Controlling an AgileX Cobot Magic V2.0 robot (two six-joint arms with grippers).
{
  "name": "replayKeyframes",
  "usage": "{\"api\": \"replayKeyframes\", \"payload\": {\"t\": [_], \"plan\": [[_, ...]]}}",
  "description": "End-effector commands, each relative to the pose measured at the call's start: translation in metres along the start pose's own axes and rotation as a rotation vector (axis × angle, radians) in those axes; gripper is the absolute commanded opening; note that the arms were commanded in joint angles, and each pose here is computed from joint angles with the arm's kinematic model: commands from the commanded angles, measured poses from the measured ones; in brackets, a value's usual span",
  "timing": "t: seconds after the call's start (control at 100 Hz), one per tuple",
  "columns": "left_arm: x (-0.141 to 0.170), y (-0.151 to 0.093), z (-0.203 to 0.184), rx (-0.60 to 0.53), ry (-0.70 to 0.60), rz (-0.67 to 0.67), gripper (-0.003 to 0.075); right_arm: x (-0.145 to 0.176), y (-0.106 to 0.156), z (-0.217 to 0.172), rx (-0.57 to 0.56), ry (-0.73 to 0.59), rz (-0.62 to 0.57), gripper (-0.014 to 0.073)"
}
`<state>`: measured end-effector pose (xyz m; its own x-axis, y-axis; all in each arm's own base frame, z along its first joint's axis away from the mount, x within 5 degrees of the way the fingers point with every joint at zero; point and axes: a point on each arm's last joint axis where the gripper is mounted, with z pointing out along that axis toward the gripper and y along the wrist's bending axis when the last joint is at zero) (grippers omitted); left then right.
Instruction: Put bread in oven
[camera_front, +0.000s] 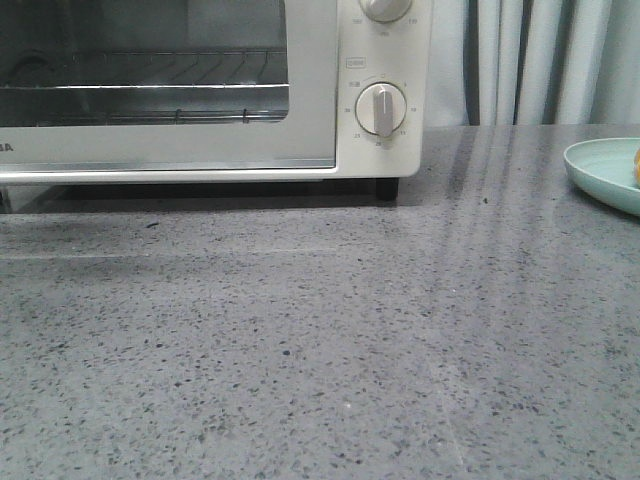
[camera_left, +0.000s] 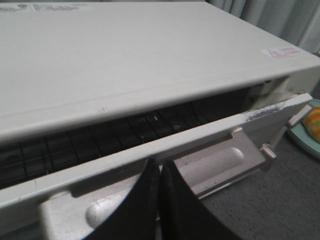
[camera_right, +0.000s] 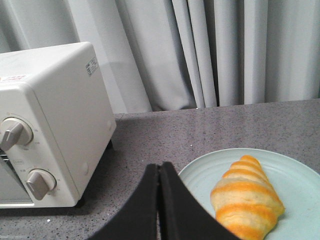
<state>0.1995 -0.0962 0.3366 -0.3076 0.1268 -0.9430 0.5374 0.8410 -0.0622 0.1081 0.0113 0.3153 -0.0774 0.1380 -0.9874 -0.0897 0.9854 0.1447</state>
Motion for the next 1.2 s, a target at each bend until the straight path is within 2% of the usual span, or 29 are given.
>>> {"api": "replayKeyframes", "payload": {"t": [0.0, 0.16, 0.31, 0.46, 0.65, 0.72, 0.87, 1.04, 1.14, 1.19], "plan": [[0.013, -0.011, -0.006, 0.107, 0.092, -0.017, -0.0022, -0.019, 0.005, -0.002, -0.037, -0.101, 0.011, -0.0069], [0.025, -0.025, -0.022, 0.226, 0.173, -0.008, -0.0022, -0.021, 0.006, -0.002, -0.048, -0.126, 0.023, -0.0069], [0.048, -0.035, -0.028, 0.353, 0.329, 0.004, -0.0022, -0.025, 0.007, -0.003, -0.065, -0.169, 0.023, -0.0069], [0.070, -0.034, -0.026, 0.347, 0.398, -0.004, -0.0022, -0.028, 0.008, -0.003, -0.078, -0.201, 0.023, -0.0069], [0.077, -0.033, -0.025, 0.332, 0.408, -0.011, -0.0022, -0.028, 0.008, -0.003, -0.078, -0.202, 0.023, -0.0069], [0.073, -0.034, -0.029, 0.331, 0.366, -0.027, -0.0022, -0.029, 0.007, -0.003, -0.055, -0.151, 0.038, -0.0069], [0.051, -0.038, -0.052, 0.297, 0.173, -0.038, -0.0022, -0.031, -0.002, 0.006, 0.101, 0.191, 0.013, -0.0069], [0.032, -0.042, -0.094, 0.239, -0.071, 0.009, -0.0021, -0.052, -0.006, 0.024, 0.225, 0.422, -0.048, -0.0057], [0.030, -0.046, -0.114, 0.238, -0.149, 0.036, -0.0022, -0.057, -0.007, 0.040, 0.246, 0.509, -0.081, 0.0012], [0.029, -0.048, -0.122, 0.241, -0.178, 0.047, -0.0022, -0.055, -0.007, 0.047, 0.250, 0.535, -0.084, 0.0076]]}}
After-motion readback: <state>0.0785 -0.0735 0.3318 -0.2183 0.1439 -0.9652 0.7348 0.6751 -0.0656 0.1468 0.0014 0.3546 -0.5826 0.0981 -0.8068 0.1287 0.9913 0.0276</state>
